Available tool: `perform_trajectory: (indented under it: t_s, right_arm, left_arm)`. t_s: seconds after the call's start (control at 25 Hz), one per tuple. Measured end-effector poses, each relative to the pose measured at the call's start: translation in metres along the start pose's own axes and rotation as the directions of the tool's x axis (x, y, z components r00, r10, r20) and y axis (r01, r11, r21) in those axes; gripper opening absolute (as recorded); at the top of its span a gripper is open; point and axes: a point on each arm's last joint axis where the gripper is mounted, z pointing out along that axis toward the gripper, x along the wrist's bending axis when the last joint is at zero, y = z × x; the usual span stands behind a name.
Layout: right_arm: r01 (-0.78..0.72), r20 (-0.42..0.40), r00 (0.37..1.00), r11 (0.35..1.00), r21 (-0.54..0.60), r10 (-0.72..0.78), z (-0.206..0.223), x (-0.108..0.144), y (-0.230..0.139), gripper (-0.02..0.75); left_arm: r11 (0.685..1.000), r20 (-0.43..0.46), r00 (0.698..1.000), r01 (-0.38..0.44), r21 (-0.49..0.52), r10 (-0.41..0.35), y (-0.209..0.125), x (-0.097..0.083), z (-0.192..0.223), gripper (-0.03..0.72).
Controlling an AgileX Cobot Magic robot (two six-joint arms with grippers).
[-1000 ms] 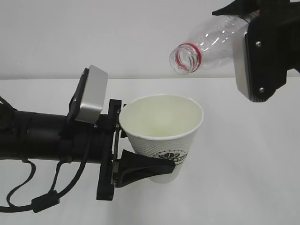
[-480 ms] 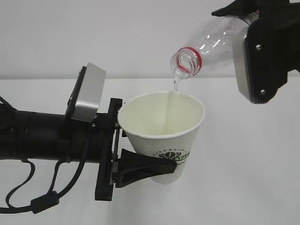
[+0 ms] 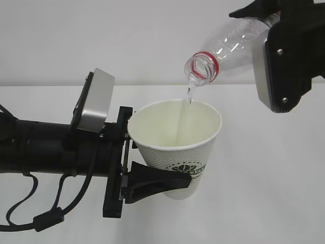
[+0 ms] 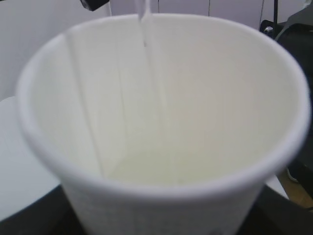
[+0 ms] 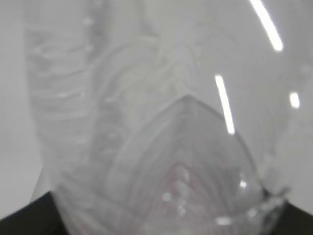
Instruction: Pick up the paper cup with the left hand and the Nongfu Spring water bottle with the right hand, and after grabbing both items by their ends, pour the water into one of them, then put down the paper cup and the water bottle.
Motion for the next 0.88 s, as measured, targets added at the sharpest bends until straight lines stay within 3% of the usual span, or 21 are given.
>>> perform_trajectory:
  t_s: [0.88]
  right_arm:
    - [0.001, 0.000, 1.000, 1.000, -0.002, -0.001, 0.0000, 0.0000, 0.0002, 0.470]
  left_arm:
    - [1.000, -0.008, 1.000, 0.000, 0.014, 0.000, -0.0013, 0.0007, 0.0000, 0.498]
